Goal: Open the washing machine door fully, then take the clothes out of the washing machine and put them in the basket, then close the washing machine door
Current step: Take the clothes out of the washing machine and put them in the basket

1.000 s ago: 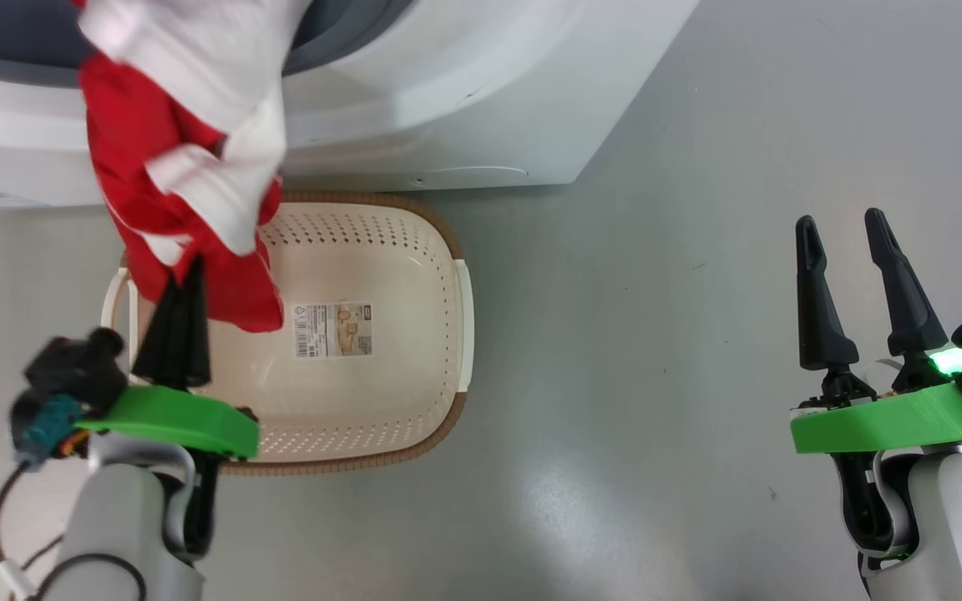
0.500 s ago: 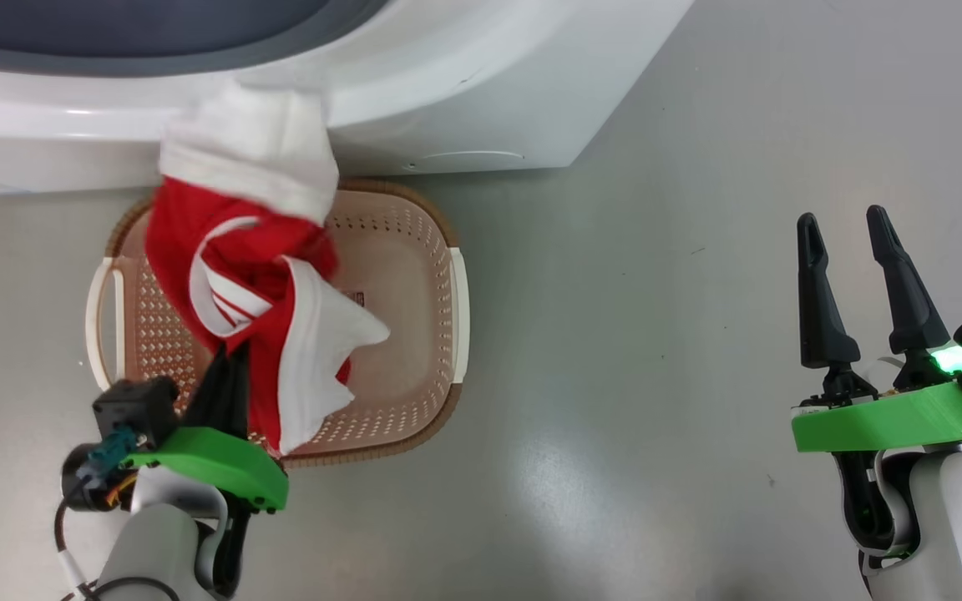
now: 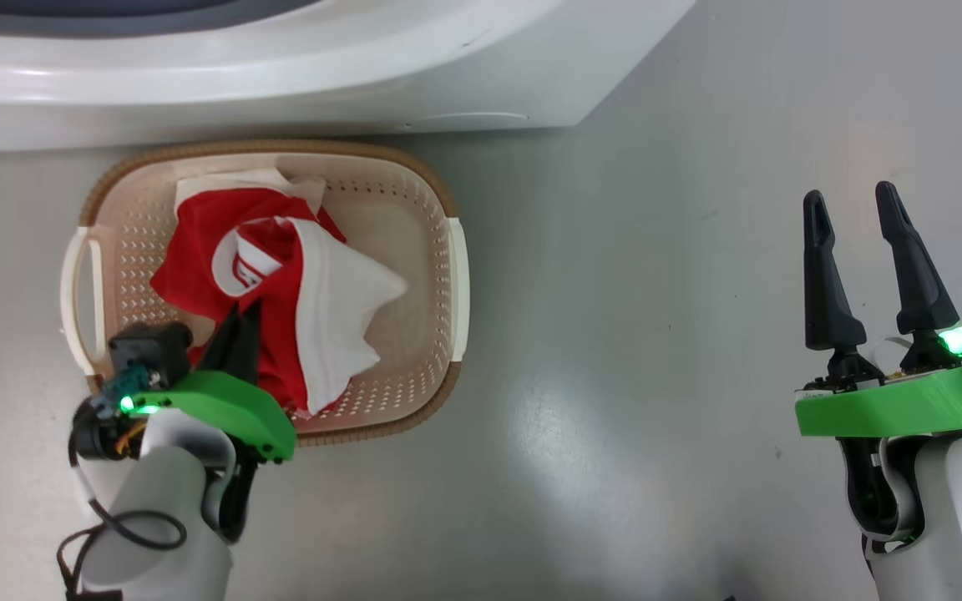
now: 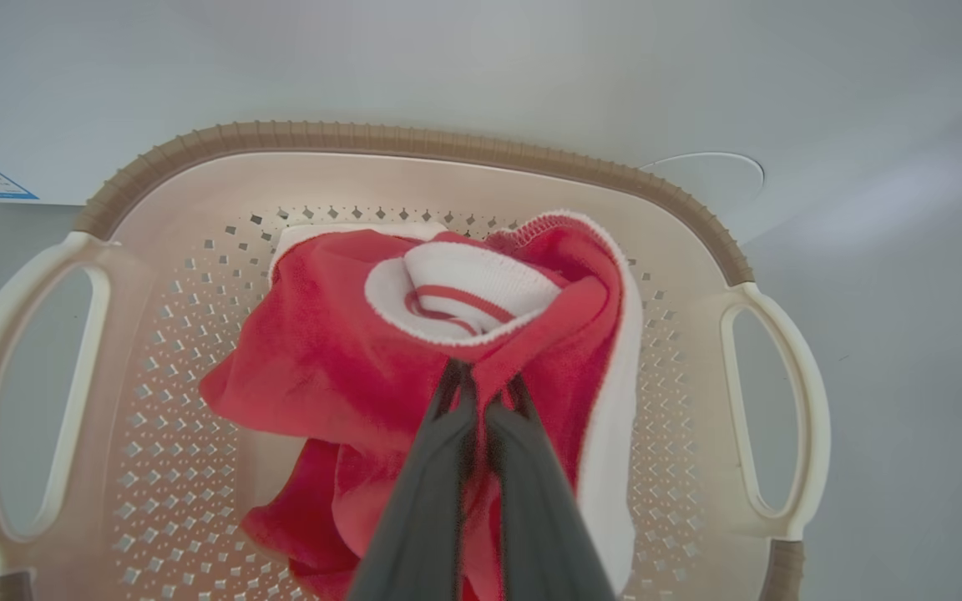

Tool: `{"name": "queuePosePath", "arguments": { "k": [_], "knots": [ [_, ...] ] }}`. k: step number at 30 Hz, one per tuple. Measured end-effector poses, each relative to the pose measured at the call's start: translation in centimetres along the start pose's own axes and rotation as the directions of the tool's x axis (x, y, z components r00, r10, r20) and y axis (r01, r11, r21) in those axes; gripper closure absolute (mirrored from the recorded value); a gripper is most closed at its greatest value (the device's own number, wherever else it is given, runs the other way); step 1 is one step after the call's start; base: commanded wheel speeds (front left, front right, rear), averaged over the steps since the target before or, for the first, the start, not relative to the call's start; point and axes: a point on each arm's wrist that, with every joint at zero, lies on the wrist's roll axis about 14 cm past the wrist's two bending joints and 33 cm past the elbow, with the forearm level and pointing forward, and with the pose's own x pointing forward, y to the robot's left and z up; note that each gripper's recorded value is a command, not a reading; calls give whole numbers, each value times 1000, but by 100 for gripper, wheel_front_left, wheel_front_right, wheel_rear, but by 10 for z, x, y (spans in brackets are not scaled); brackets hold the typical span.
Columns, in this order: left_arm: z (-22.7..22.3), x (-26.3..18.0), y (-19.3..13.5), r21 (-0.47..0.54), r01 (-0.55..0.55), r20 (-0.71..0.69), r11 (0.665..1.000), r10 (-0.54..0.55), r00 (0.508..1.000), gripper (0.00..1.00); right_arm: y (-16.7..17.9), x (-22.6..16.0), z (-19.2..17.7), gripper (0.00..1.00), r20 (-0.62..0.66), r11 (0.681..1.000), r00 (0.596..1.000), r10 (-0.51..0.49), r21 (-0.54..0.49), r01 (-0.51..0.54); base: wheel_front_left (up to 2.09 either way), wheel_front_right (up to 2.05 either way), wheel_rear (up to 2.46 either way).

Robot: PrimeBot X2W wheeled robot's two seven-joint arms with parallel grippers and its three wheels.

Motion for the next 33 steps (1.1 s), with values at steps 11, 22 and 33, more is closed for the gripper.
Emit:
{"name": "queuePosePath", "arguments": {
  "k": [11,22,33],
  "knots": [
    [-20,24,9,13,-5,-82,1000,7,997,50,-13,7,-11,0,-18,1000,1000,-26,-14,25,0,0,0],
    [-16,25,10,13,-9,-82,1000,10,997,0,-12,7,-6,0,-6,1000,1000,-23,-15,23,0,0,0],
    [21,16,4,19,3,16,1000,-4,1000,0,-3,4,13,0,31,1000,1000,-6,-10,6,0,0,0]
  ]
}}
